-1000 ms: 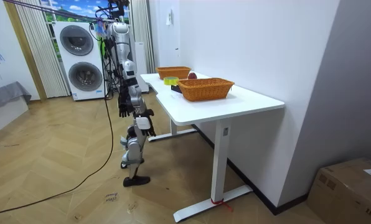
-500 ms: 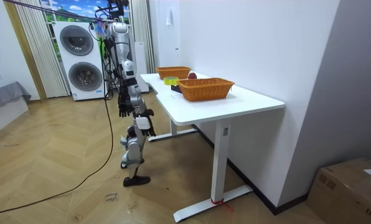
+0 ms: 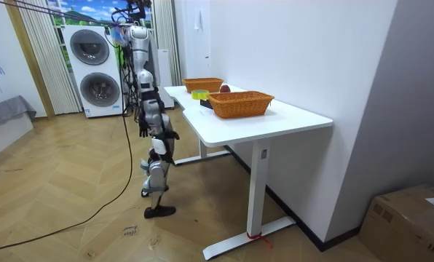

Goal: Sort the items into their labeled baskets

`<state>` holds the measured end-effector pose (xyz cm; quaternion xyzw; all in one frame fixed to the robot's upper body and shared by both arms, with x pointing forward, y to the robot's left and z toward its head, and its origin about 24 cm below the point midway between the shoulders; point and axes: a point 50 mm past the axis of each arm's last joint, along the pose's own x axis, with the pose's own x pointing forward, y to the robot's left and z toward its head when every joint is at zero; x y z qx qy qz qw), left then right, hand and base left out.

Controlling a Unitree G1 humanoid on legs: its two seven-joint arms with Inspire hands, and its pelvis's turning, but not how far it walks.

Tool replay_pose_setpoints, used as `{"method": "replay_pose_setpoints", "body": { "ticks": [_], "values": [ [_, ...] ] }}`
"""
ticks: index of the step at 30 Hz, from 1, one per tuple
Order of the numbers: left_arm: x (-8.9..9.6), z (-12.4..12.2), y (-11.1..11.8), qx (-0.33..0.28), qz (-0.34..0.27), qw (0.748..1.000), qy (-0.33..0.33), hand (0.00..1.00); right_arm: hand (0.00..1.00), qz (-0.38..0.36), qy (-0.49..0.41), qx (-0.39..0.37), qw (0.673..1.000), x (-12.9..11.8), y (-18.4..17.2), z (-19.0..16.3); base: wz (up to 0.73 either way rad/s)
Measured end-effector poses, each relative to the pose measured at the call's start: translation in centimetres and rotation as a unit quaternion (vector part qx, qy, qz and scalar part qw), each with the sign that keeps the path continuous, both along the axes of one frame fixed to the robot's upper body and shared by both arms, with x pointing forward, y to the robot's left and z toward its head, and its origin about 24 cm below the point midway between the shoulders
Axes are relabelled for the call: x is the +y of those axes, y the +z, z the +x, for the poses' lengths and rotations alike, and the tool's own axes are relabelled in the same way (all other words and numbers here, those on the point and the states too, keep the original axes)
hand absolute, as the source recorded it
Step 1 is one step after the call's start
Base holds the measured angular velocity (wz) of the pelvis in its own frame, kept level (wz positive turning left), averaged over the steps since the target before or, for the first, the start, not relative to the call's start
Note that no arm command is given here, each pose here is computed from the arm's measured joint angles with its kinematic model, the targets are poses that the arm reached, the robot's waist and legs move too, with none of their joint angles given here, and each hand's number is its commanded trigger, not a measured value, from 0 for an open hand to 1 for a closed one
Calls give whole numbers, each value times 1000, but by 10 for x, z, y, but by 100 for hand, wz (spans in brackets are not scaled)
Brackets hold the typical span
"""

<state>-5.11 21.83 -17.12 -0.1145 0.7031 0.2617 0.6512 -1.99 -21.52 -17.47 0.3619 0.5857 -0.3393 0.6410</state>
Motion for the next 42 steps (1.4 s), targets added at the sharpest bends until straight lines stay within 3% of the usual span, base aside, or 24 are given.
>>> {"method": "replay_pose_setpoints", "body": {
  "ticks": [7,16,24,30,42],
  "values": [
    [9,-5,3,10,2,1000,4,0,0,-30,-142,81,986,-10,6,-42,-13],
    [12,-6,3,11,8,1000,22,0,0,-60,-247,126,959,-20,7,-37,-7],
    [26,7,6,-32,47,996,62,0,0,-135,-340,116,923,-56,17,-7,-3],
    [31,12,7,-46,65,995,57,0,0,-223,-335,93,911,-85,35,22,-5],
    [35,12,9,-66,83,993,47,0,0,-346,-343,46,872,-119,77,70,-3]
  ]
}}
